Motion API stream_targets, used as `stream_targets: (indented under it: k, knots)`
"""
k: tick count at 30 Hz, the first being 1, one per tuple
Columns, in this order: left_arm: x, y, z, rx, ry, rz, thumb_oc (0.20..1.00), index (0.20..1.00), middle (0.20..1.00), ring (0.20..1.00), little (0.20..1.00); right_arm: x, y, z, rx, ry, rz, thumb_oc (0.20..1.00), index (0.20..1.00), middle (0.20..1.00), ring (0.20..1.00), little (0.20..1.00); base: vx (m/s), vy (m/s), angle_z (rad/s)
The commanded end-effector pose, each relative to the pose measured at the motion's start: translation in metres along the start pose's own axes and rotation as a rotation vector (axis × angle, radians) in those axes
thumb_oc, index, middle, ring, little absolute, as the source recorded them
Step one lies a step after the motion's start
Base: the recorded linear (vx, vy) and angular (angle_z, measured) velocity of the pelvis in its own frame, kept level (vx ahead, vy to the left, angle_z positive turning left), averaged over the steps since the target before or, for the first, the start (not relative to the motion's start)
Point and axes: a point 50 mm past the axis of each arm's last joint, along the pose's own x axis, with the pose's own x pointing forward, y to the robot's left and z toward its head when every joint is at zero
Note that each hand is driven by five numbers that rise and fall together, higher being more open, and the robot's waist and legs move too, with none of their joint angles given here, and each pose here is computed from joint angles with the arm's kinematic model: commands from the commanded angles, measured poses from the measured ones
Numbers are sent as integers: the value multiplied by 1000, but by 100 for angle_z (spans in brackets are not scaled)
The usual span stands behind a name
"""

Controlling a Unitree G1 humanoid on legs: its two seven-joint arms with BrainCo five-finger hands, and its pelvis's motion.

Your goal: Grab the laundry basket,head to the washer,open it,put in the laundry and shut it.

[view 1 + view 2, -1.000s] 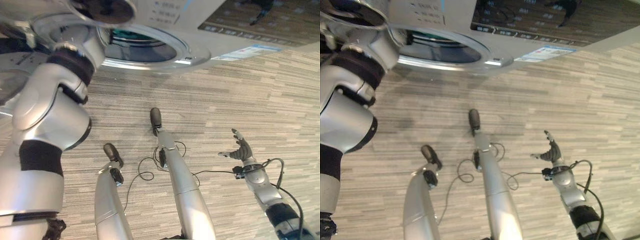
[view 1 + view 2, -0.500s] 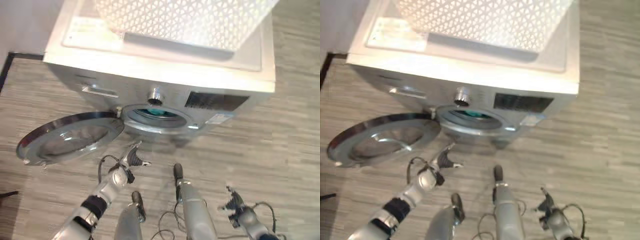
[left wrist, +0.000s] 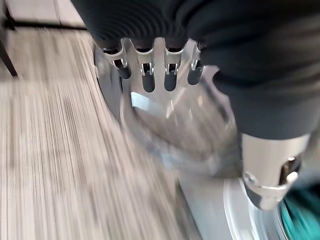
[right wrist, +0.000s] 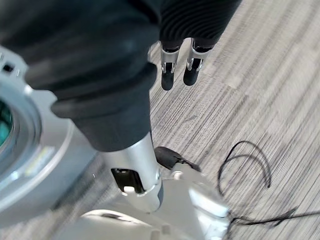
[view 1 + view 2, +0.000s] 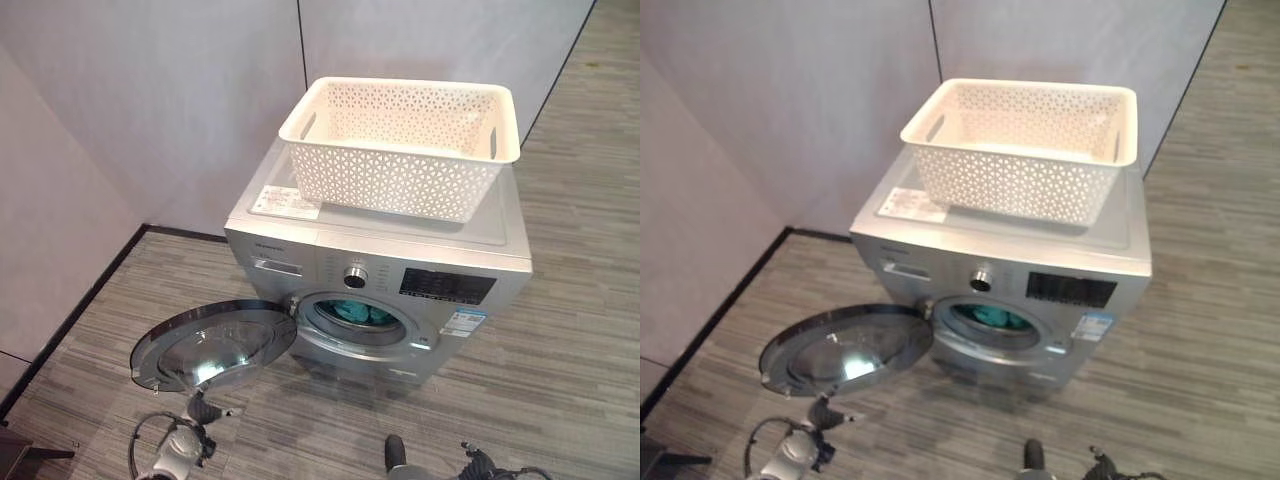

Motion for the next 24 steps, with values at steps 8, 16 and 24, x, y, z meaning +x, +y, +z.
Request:
stream_targets:
  k: [8,16,24]
  knots:
    - [4,205,93,-206,-140,566,1000,1000,1000,1000,1000,3,-18,18,-170,-76,-2,1000,1000,1000,1000,1000,-118,-40,21]
    - [-17,257,152,-464,-243,651,1000,1000,1000,1000,1000,2,-36,100,-210,-341,-68,1000,1000,1000,1000,1000,-103,-25,15]
    - [-20,262,154,-424,-227,642,1000,1000,1000,1000,1000,-5,-29,125,-259,-455,-47,1000,1000,1000,1000,1000,1,-43,5]
